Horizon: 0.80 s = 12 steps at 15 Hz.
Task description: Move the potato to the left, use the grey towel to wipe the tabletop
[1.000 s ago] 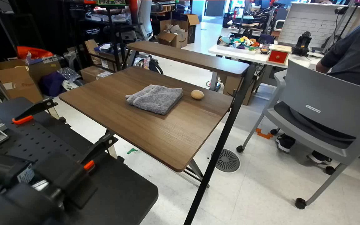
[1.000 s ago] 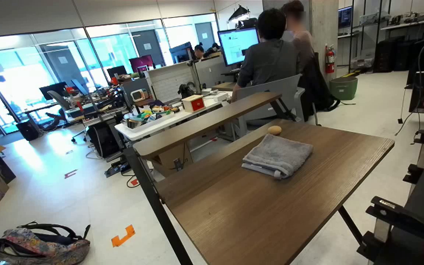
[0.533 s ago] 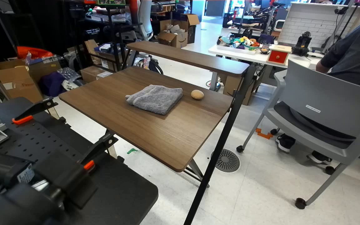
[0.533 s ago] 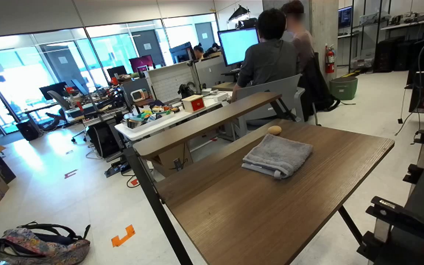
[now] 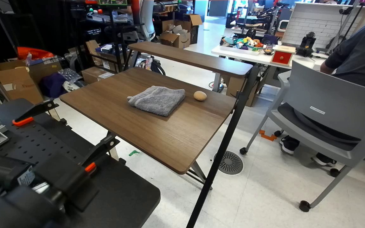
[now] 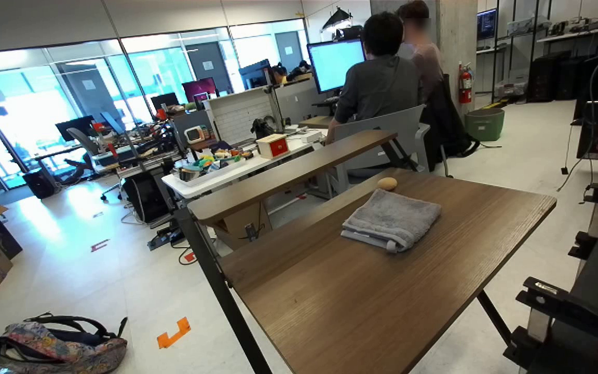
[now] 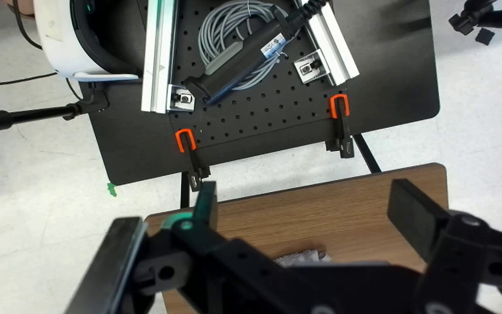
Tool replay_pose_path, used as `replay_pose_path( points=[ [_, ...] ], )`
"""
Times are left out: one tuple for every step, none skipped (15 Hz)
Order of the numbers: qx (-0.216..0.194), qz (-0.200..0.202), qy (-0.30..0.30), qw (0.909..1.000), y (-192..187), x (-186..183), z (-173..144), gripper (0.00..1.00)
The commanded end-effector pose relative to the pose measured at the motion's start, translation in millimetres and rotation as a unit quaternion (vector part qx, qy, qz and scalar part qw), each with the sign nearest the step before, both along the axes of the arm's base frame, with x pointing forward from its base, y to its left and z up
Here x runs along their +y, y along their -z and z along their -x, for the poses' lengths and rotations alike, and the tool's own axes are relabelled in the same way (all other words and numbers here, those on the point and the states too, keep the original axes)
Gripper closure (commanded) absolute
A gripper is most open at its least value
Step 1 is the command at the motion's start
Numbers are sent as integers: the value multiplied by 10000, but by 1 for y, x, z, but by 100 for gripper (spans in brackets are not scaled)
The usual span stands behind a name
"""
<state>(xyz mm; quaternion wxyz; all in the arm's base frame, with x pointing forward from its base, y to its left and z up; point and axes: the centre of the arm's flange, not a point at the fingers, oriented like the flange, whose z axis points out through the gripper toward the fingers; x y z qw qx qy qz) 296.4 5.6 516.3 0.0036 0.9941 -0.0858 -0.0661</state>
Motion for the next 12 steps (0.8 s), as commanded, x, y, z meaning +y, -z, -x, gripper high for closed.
replay_pose_path(
  points=[
    [0, 0, 0, 10000, 0, 0, 0, 0],
    [0, 0, 0, 10000, 0, 0, 0, 0],
    [-387, -318, 316, 9982, -2, 2, -17, 0],
    [-577, -515, 423, 9961, -4, 2, -35, 0],
    [-798, -698, 511, 9930, -5, 0, -54, 0],
    [-1087, -864, 588, 9886, -5, -5, -78, 0],
    [-1358, -1020, 714, 9829, -2, -11, -99, 0],
    [-1644, -1171, 847, 9757, 2, -16, -118, 0],
    [-1922, -1294, 995, 9677, 6, -24, -136, 0],
    [-2206, -1391, 1144, 9586, 11, -32, -153, 0],
    [-2528, -1437, 1224, 9489, 14, -36, -165, 0],
    [-2187, -1195, 1176, 9613, 11, -30, -126, 0]
  ],
)
